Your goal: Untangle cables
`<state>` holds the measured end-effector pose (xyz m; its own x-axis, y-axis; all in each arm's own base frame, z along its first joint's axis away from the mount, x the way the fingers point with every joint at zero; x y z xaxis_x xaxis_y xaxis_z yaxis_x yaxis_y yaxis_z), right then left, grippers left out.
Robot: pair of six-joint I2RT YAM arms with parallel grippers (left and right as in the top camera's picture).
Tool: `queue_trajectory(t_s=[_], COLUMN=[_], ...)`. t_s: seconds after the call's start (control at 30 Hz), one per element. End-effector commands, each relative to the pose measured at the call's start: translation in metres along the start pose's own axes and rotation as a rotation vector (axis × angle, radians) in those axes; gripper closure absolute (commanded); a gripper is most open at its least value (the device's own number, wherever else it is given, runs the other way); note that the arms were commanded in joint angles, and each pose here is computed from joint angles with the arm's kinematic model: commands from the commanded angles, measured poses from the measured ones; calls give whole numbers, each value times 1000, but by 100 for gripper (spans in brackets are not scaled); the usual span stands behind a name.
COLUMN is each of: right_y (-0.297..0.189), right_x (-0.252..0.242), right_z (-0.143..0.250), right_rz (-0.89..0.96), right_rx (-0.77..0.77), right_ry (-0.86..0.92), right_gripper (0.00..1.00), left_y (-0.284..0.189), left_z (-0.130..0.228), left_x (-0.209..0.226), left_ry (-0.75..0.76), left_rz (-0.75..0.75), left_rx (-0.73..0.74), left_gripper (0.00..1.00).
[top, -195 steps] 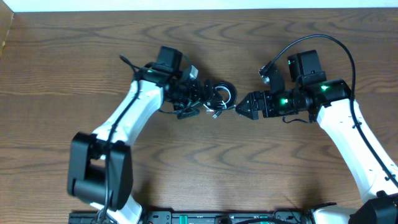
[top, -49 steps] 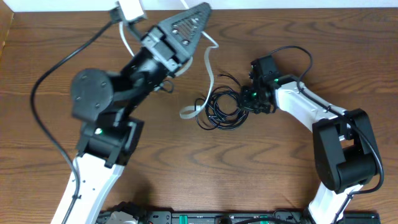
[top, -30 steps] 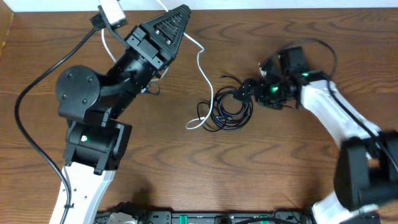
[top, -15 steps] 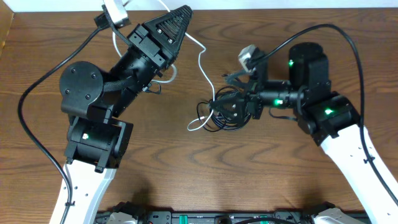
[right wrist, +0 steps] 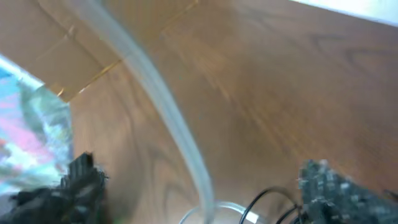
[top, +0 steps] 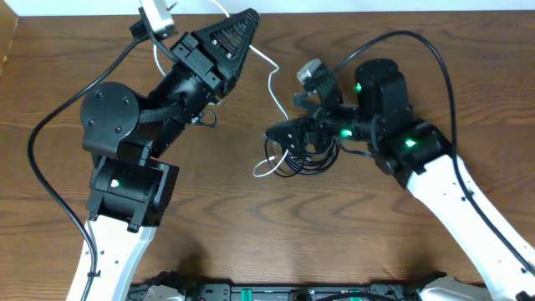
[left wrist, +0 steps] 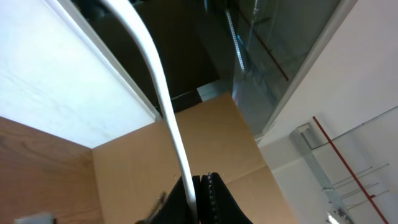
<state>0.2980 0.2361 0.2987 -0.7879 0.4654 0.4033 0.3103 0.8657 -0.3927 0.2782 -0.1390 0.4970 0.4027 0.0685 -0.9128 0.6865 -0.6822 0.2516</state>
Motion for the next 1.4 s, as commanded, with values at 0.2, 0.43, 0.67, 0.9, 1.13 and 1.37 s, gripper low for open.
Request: queue_trajectory(t_s=[0.2,0.43,0.67,0.9,1.13,1.37], right_y=[9,6,-30,-75,-85,-103], right_x=[-3,7,27,37,52,69], right_z=[-10,-14,-34,-40,-50,-91], right_rz=[-10,-86,-88,-57,-161,-276], right_rx=[-45,-50,-137,-190,-215,-401], right_ry=[38,91,120,257,382,338], right_gripper=[64,99,99,99,99,99], left_y=[-2,-2,-11,-50,-70,-83], left_z=[1,0,-11,-27,-15,-5], left_x=[-12,-2,44,107,130,142], left_ry=[2,-1,109,202,220,267], left_rz=[25,-25,-293,-746,-916,-1014], left_rx=[15,11,-99,-245,-164,-70], left_gripper=[93,92,92,92,53,35])
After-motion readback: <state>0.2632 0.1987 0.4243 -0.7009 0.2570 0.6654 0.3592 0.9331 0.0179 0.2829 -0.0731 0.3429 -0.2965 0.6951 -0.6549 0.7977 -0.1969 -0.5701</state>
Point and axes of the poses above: each gripper's point midway between its finger pads, its own y axis out along the fingers, its own x axis along the line the jaws close on, z = x × y, the point moved 6 cm from there along -y, back along the fingers, and after that the axes turned 1 degree about y, right-handed, at the moved point
